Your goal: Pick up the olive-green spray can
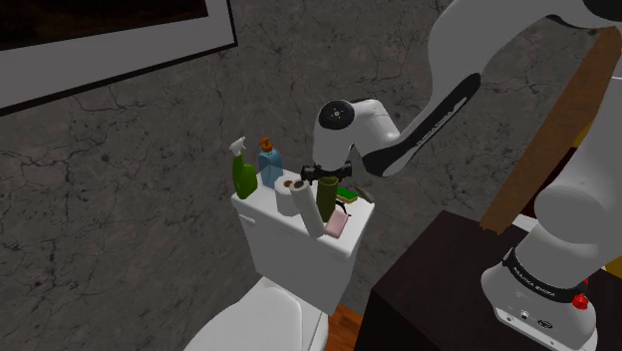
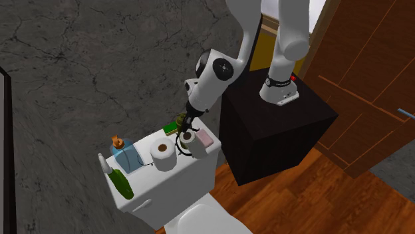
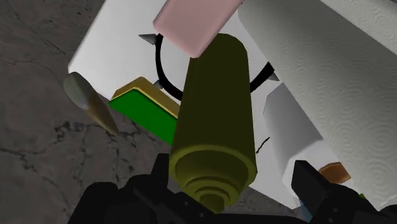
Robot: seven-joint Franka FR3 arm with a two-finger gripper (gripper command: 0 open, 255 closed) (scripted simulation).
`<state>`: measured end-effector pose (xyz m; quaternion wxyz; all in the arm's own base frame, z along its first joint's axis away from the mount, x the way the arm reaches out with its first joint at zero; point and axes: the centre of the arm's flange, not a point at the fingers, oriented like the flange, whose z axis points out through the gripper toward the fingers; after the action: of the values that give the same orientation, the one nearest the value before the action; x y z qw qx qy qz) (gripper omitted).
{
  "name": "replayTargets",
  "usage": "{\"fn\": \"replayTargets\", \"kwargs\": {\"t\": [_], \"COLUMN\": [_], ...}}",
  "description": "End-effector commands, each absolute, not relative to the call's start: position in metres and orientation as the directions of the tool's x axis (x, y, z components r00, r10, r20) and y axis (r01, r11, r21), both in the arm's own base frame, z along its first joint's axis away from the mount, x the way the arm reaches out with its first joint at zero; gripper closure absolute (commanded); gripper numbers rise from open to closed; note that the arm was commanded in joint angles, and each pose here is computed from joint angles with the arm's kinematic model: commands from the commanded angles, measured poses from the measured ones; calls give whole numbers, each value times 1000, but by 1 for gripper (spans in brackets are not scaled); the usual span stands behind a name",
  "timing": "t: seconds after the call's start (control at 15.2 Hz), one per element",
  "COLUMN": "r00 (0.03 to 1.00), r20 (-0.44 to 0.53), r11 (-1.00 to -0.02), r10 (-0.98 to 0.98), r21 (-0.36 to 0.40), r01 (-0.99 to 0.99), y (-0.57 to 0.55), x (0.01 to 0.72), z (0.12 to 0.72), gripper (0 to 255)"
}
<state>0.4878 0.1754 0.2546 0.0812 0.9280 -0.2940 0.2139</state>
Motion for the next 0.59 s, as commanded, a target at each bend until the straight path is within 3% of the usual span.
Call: {"fn": "replayTargets", "kwargs": {"t": [0.0,0.26,0.33,0.53], "r00": [745,745,745,745], "r20": [432,432,432,432], "r11": [-812,-812,-812,-812], "r10": [-508,-508,-508,-508], "r21": [48,48,48,48], "r01": [-582,-582,-582,-582], "y": [172,172,173,174], "x": [481,481,483,483], "z": [235,222,221,222], "gripper": [0,0,255,255]}}
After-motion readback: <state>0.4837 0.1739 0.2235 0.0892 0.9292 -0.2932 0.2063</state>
